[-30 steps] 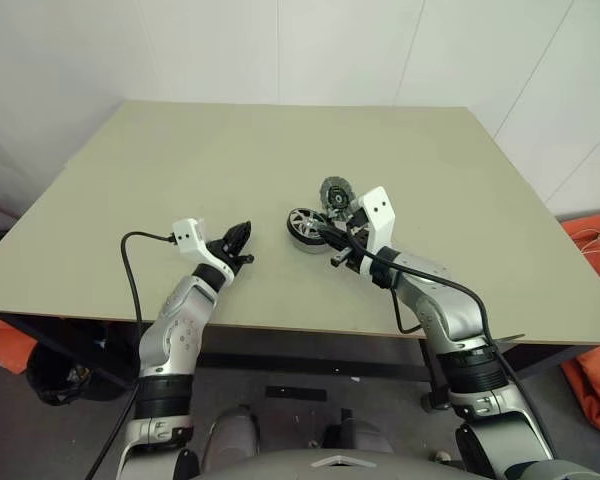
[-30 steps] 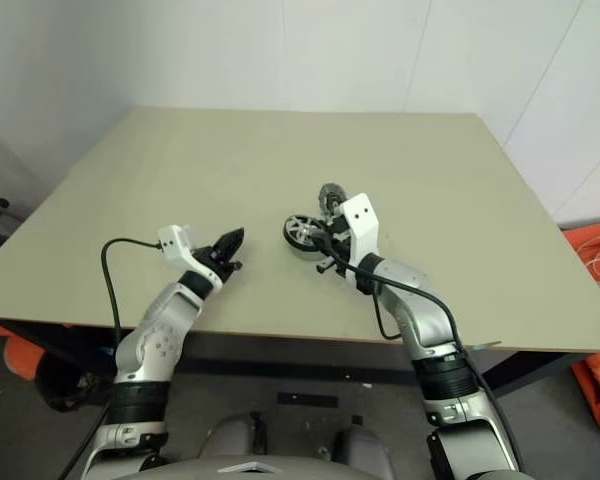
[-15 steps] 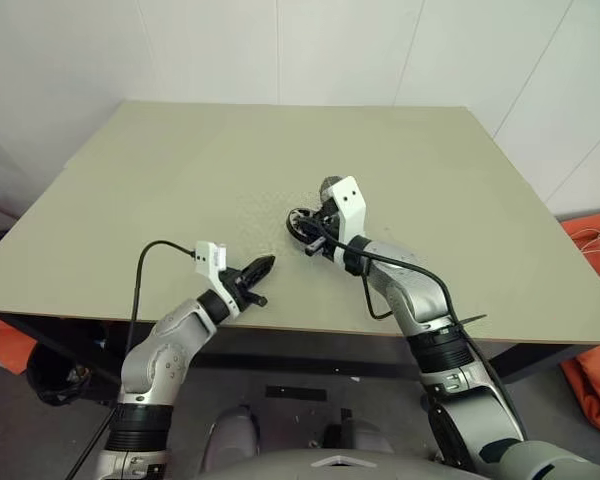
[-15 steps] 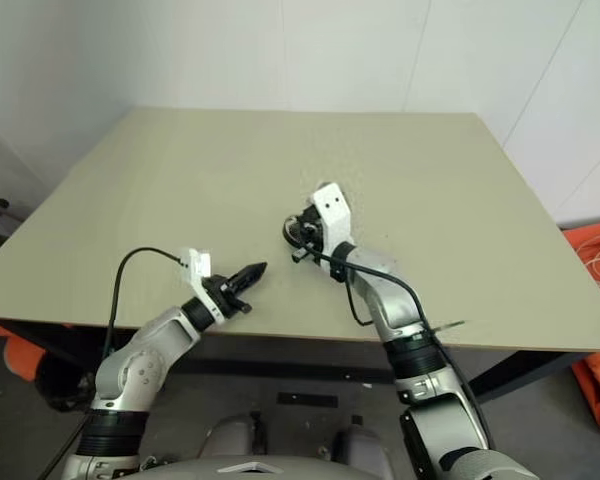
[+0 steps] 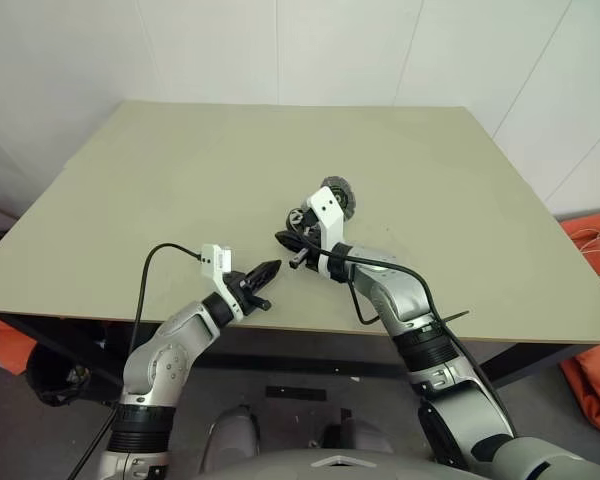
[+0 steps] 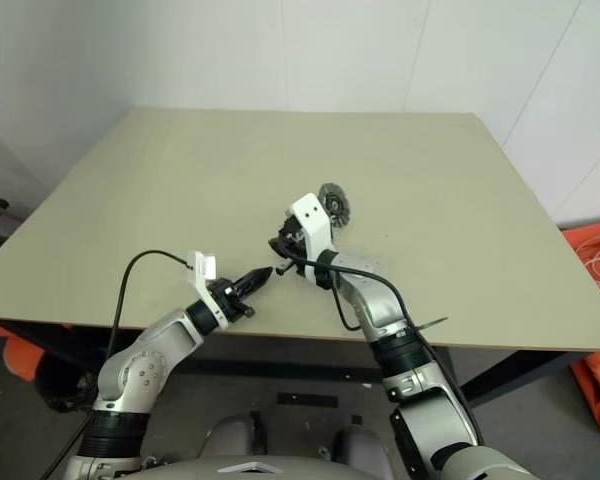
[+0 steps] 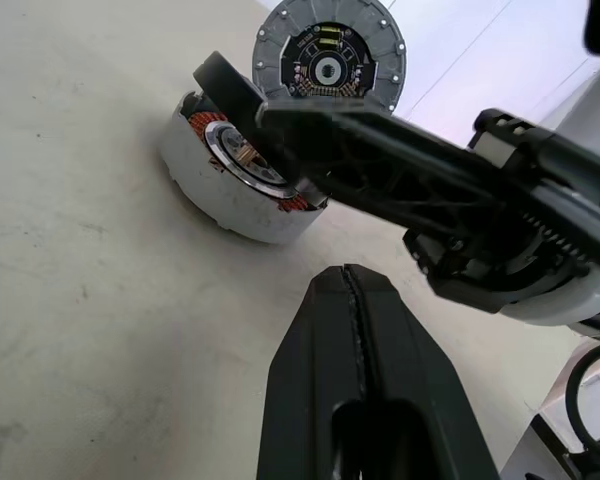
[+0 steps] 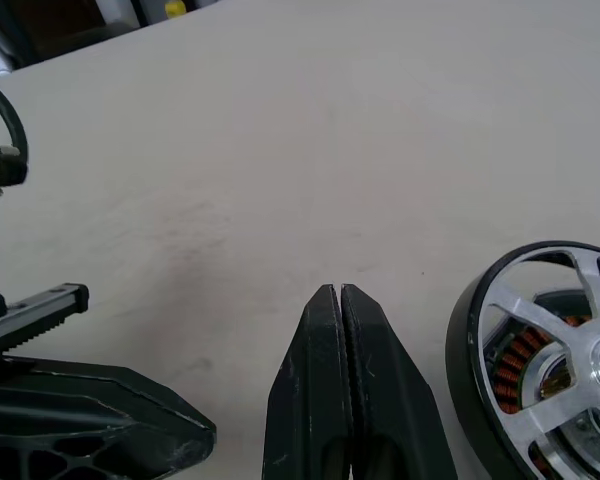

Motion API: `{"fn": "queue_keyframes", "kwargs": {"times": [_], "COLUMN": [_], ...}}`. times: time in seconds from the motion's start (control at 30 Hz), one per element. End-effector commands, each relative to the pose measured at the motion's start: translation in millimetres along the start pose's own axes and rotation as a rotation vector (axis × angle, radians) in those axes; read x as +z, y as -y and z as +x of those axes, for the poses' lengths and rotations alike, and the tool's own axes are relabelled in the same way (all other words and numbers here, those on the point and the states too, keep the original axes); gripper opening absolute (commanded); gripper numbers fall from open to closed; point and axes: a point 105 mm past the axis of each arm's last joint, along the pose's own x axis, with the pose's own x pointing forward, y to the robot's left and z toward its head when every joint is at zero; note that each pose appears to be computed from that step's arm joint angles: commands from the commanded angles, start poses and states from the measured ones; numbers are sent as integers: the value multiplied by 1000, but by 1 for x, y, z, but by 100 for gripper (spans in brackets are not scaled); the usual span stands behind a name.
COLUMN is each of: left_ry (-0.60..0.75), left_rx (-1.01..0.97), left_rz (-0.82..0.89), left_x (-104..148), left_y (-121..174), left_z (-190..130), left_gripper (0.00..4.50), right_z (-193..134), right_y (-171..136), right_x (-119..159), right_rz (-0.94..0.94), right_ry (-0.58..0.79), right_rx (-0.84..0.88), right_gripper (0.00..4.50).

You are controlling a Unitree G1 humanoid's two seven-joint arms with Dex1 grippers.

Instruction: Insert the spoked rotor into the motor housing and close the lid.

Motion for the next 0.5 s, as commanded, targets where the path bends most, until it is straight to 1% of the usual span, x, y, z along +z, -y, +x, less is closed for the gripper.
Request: {"fn": "queue_keyframes", "kwargs": {"times": [0.03, 0.23, 0.5], "left_ry": [32, 30, 31], "left_rx": [-51, -54, -61], "left_rz": [28, 29, 29], "left_x": [10, 9, 10], "left_y": [13, 15, 16], "left_z": [2, 1, 2], "left_gripper": [1, 1, 1], "right_z": [5, 8, 8], "right_y": [7, 17, 20], "right_x": [19, 18, 18], "right_rz": [-44, -50, -54], "right_ry": [51, 48, 46], "right_rx": [-31, -84, -95], "right_gripper": [0, 0, 0]}}
